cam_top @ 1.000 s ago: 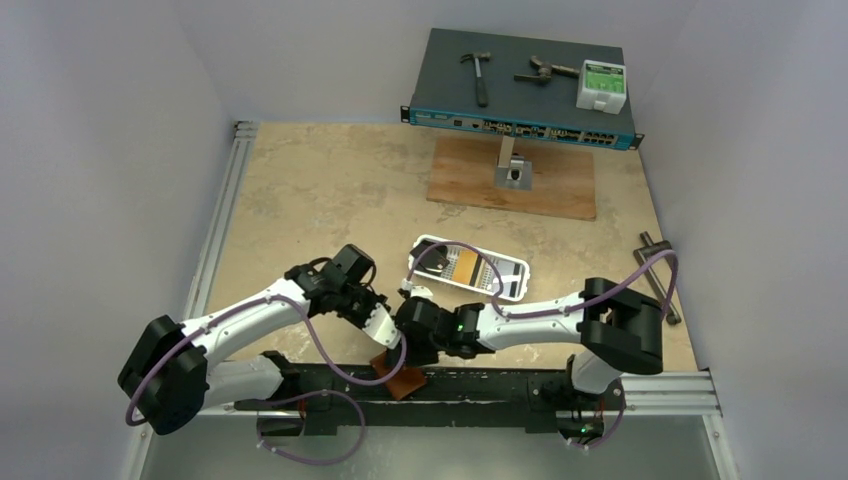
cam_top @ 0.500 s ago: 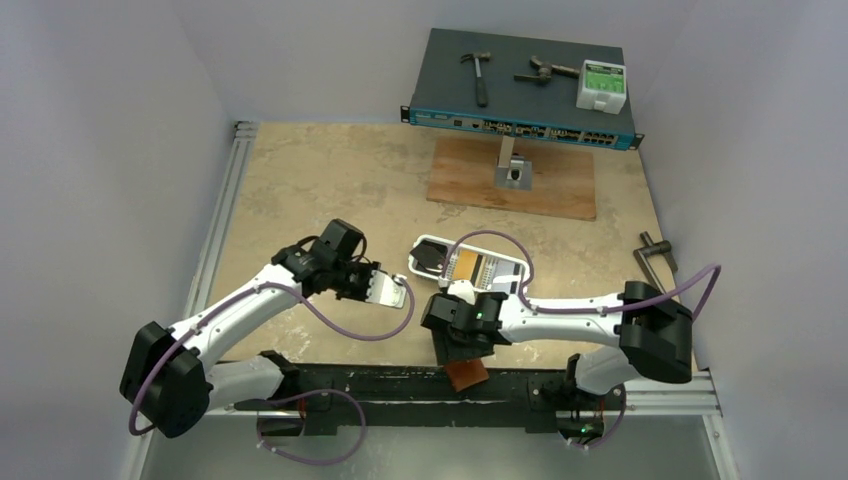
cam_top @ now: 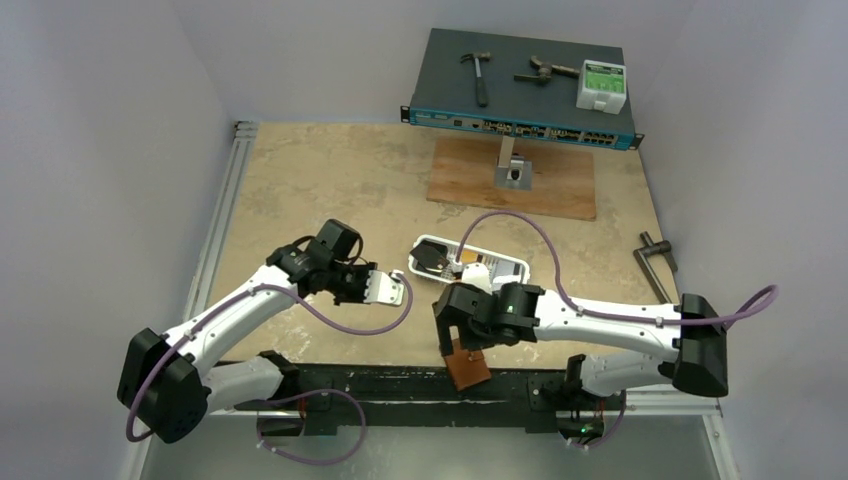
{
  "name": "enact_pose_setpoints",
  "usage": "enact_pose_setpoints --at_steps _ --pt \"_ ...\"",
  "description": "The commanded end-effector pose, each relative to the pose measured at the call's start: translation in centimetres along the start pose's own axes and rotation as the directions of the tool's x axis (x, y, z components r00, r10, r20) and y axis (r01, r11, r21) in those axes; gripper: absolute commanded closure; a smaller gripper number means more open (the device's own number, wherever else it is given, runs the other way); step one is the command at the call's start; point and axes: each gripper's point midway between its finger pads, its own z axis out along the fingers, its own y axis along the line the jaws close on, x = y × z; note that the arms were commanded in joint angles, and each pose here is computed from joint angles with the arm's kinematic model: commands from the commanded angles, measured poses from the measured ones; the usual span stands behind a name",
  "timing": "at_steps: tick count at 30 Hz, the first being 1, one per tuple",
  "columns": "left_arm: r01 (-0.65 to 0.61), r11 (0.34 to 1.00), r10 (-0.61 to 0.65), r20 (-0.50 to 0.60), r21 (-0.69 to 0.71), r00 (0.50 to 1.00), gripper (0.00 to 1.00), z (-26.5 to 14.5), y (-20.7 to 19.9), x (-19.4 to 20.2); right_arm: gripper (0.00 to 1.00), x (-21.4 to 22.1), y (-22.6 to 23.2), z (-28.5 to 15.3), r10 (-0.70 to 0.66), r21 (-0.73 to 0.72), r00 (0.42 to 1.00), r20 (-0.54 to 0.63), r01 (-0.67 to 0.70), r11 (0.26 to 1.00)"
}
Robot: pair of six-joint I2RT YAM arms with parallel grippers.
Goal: Put the credit cards into the card holder
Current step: Close the card holder at the center of the board.
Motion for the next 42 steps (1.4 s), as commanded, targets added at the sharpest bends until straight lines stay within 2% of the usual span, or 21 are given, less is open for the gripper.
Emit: enact_pose_setpoints --at_steps 1,6,11,16,18,25,31,37,39,42 --pt "0.012 1.000 -0.010 0.072 -0.018 0.997 0.88 -1.5 0.7 -2.2 0.01 3.9 -2.0 2.7 -0.013 0.014 0.995 -0.103 0.015 1.000" --pt "0.012 1.000 -0.011 0.071 -0.012 0.997 0.88 -1.4 0.4 -2.1 0.01 6.4 -1.8 4.8 -0.038 0.002 0.986 -0.162 0.039 0.999" --pt "0.020 1.000 -0.019 0.080 -0.013 0.997 0.88 -1.6 0.3 -2.3 0.02 6.7 0.1 5.8 -0.054 -0.050 0.983 -0.177 0.046 0.998" --pt "0.014 1.000 -0.013 0.079 -0.015 0.997 0.87 -1.7 0.3 -2.4 0.22 7.3 1.3 6.7 0.019 -0.073 0.979 -0.204 -0.035 0.997" --pt "0.011 1.000 -0.010 0.081 -0.020 0.997 0.86 -1.7 0.5 -2.4 0.29 6.6 1.5 7.6 0.053 -0.061 0.983 -0.173 -0.065 0.996" --pt "-0.004 1.000 0.006 0.085 -0.012 0.996 0.86 -1.4 0.5 -2.4 0.40 1.7 1.8 10.2 0.069 -0.036 0.994 -0.088 -0.072 0.997" --pt "-0.017 1.000 0.016 0.110 0.008 0.994 0.86 -0.7 -0.1 -2.3 0.40 -3.4 1.0 11.3 -0.001 -0.005 1.000 -0.018 0.001 1.000" --pt "-0.039 0.999 0.038 0.155 0.004 0.987 0.82 -0.2 -0.1 -3.0 0.21 -4.8 2.7 10.2 -0.074 -0.058 0.997 -0.030 0.072 0.996" --pt "-0.041 0.999 0.042 0.131 -0.009 0.991 0.81 -0.2 0.1 -2.9 0.18 -4.9 2.1 9.2 -0.081 -0.034 0.996 -0.034 0.080 0.996" --pt "-0.109 0.993 0.110 0.021 -0.049 0.994 0.81 0.7 0.5 -1.9 0.18 -5.2 0.6 8.0 -0.089 0.024 0.996 -0.030 0.089 0.996"
